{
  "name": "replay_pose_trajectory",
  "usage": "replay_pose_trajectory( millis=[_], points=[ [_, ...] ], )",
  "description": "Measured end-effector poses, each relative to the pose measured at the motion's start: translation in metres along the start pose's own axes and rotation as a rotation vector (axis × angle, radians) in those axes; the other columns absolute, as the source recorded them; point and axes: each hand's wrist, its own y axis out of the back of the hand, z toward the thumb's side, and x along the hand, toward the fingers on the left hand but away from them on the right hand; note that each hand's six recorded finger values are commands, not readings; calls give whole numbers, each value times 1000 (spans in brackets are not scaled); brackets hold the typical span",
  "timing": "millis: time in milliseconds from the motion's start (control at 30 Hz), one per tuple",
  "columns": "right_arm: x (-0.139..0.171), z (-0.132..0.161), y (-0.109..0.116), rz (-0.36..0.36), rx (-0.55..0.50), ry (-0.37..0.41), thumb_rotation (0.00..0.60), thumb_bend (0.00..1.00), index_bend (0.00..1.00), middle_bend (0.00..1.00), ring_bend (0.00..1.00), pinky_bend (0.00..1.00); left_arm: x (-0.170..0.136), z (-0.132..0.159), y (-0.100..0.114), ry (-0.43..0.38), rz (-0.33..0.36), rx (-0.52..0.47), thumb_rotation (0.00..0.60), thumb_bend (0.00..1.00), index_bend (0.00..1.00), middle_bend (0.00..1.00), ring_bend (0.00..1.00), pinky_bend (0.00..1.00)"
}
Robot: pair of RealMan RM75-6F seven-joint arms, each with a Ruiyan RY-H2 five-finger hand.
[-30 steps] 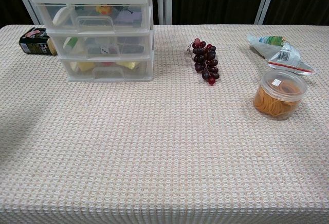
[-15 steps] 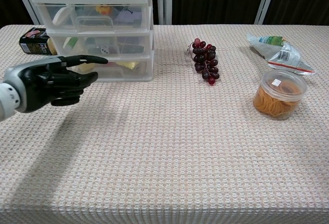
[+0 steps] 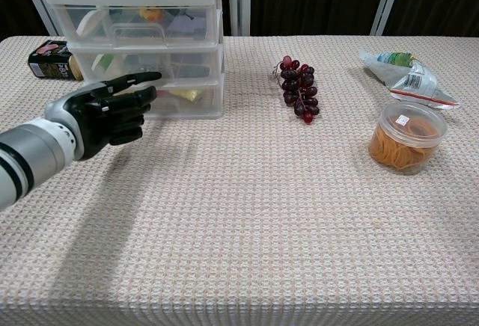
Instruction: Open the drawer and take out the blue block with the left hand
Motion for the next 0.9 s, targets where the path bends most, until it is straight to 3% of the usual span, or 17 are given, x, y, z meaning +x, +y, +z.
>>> replay_pose_trajectory(
  millis=[300, 900],
  points=[
    [1, -2, -1, 3, 1, -11, 600, 203, 0, 22, 0, 0, 8, -5, -7, -7, 1, -119, 600, 491, 204, 955, 996, 1000],
    [1, -3, -1, 7, 7, -21, 600, 202, 0, 22, 0, 0, 25, -6, -10, -25, 0, -319, 600, 507, 355, 955, 996, 1000]
  ],
)
